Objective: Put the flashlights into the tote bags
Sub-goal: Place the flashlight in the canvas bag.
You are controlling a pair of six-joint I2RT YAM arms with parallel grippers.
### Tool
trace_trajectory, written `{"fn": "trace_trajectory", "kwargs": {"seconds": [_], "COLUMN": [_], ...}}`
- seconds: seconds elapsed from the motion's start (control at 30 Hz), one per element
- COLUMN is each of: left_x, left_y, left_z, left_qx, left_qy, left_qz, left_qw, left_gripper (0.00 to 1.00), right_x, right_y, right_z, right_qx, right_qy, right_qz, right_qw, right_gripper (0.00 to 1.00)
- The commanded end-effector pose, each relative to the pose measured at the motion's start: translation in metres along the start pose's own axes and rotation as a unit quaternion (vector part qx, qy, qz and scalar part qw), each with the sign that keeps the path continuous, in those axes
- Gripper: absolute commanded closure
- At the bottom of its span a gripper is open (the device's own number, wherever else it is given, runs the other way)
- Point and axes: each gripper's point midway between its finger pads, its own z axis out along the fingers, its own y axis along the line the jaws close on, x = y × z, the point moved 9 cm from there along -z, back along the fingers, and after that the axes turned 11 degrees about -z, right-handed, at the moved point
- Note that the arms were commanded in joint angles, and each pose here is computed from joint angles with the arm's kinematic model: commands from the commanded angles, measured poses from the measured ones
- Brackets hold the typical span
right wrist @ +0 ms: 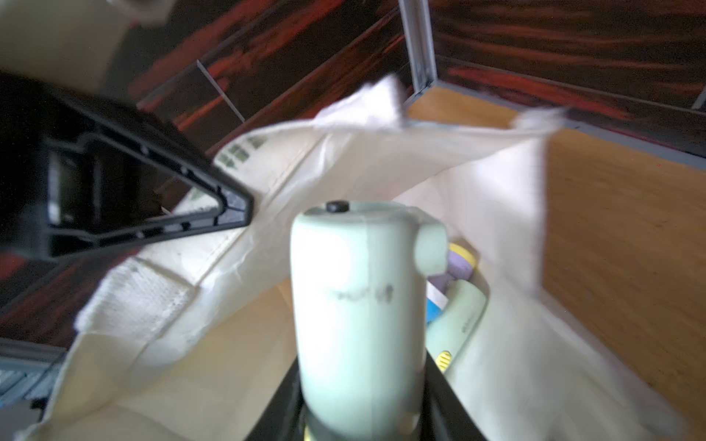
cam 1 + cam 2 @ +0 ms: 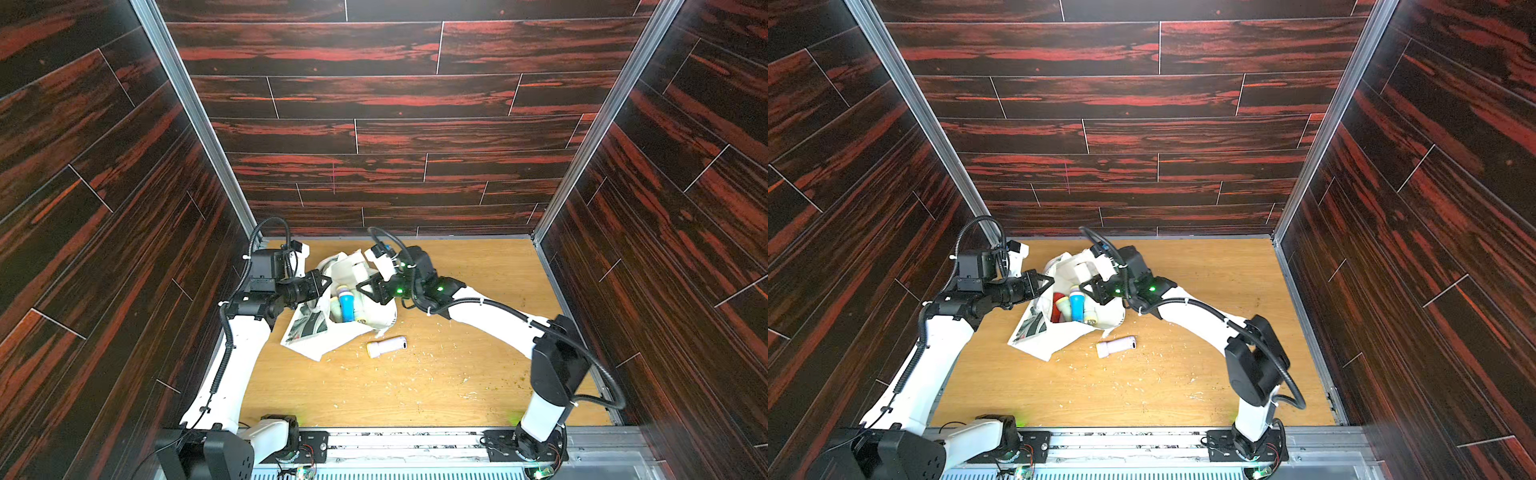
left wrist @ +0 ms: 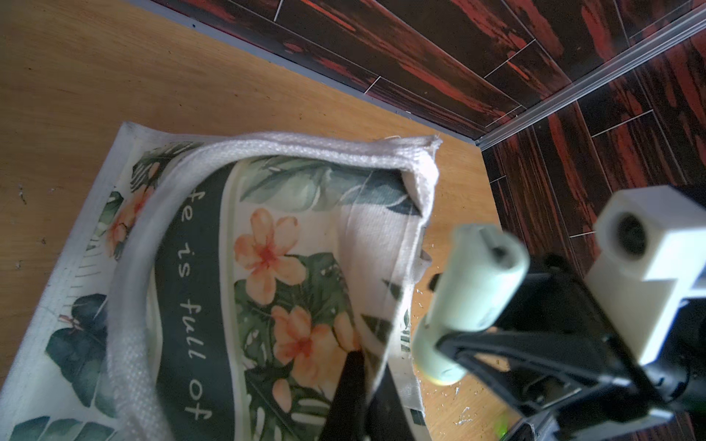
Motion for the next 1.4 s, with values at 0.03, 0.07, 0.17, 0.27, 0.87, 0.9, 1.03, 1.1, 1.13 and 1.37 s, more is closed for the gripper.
{"fn": "trace_trajectory", "kwargs": {"seconds": [0.03, 0.07, 0.17, 0.27, 0.87, 0.9, 1.03, 1.1, 1.13, 1.37], "left_x": [-0.006, -0.006, -0.005, -0.005, -0.004, -0.004, -0.004, -0.003, -0.003, -0.004], "left_y": [-0.015, -0.016, -0.017, -0.017, -0.02, -0.02, -0.019, -0.019, -0.019, -0.019], "left_z": [-0.005, -0.006, -0.006, -0.007, -0.008, -0.008, -0.009, -0.009, -0.008, -0.006], "left_qx": [0.034, 0.035, 0.035, 0.032, 0.032, 0.03, 0.028, 0.028, 0.028, 0.028], "left_qy": [-0.01, -0.01, -0.009, -0.011, -0.009, -0.009, -0.01, -0.009, -0.009, -0.009], "left_qz": [0.027, 0.028, 0.029, 0.03, 0.031, 0.031, 0.033, 0.032, 0.031, 0.03], "left_qw": [0.999, 0.999, 0.999, 0.999, 0.999, 0.999, 0.999, 0.999, 0.999, 0.999], "left_gripper": [1.0, 1.0, 1.0, 1.0, 1.0, 1.0, 1.0, 1.0, 1.0, 1.0], "right_x": [0.009, 0.011, 0.018, 0.026, 0.052, 0.053, 0.057, 0.061, 0.062, 0.078], "right_y": [0.004, 0.004, 0.002, 0.002, 0.0, -0.001, -0.002, -0.004, -0.005, -0.009], "right_z": [0.027, 0.031, 0.045, 0.056, 0.099, 0.101, 0.106, 0.107, 0.108, 0.119], "right_qx": [0.014, 0.015, 0.01, 0.006, 0.061, 0.067, 0.072, 0.085, 0.087, 0.103], "right_qy": [0.048, 0.056, 0.079, 0.092, 0.145, 0.147, 0.151, 0.154, 0.156, 0.19], "right_qz": [-0.045, -0.045, -0.03, -0.021, 0.111, 0.124, 0.177, 0.205, 0.214, 0.253], "right_qw": [0.998, 0.997, 0.996, 0.995, 0.981, 0.979, 0.97, 0.963, 0.96, 0.943], "right_gripper": [1.0, 1.0, 1.0, 1.0, 1.0, 1.0, 1.0, 1.0, 1.0, 1.0]}}
